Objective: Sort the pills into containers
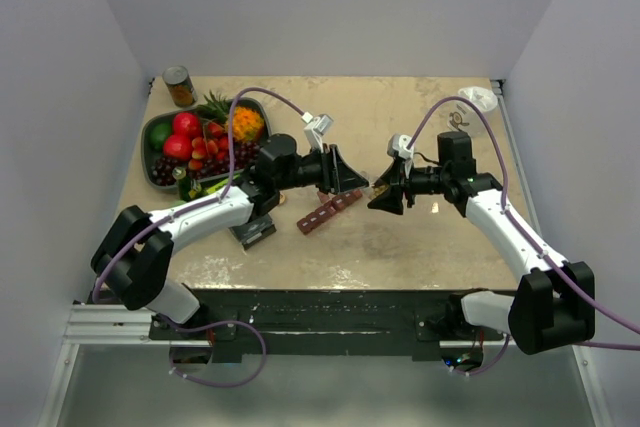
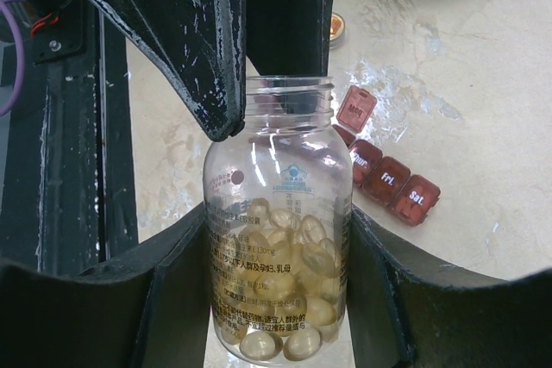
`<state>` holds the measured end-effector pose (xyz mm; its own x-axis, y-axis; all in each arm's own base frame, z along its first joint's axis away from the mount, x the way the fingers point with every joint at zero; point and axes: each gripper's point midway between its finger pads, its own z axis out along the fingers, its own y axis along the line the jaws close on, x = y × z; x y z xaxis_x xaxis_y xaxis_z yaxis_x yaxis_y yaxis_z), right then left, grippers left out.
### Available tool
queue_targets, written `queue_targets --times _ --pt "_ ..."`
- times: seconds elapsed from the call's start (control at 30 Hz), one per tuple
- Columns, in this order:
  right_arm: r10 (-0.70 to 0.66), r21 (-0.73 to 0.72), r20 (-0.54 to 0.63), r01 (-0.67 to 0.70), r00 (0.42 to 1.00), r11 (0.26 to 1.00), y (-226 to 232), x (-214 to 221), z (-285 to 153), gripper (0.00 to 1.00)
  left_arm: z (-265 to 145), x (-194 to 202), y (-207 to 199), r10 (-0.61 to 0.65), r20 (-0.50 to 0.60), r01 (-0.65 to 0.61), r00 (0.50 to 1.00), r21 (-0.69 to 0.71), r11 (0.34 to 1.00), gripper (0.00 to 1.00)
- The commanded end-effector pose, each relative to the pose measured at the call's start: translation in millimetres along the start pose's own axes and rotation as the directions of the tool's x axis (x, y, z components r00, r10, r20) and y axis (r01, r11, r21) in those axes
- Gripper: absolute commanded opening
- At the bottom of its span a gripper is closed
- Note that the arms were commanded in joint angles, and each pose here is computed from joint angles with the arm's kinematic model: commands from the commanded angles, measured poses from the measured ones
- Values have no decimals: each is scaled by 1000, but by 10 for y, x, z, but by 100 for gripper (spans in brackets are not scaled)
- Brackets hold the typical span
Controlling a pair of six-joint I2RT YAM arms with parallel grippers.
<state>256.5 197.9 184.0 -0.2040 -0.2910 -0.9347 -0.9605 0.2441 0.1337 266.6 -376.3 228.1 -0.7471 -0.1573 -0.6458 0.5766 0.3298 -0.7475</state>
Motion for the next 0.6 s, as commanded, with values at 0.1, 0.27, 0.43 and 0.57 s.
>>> queue_targets --times 0.1,0.27,0.43,0.57 --pt "-90 14 66 89 994 996 -34 -248 -72 8 -119 91 265 -79 -20 77 997 -79 994 7" --pt "-90 5 71 90 993 996 -17 -263 -68 3 -166 -60 25 -38 8 38 999 24 999 36" --pt "-100 6 80 100 992 995 -22 -354 -91 2 -378 -425 -262 60 95 -68 994 90 994 68" --pt "-118 15 79 117 990 993 -60 -504 -121 1 -697 -814 -395 172 200 -186 965 52 981 80"
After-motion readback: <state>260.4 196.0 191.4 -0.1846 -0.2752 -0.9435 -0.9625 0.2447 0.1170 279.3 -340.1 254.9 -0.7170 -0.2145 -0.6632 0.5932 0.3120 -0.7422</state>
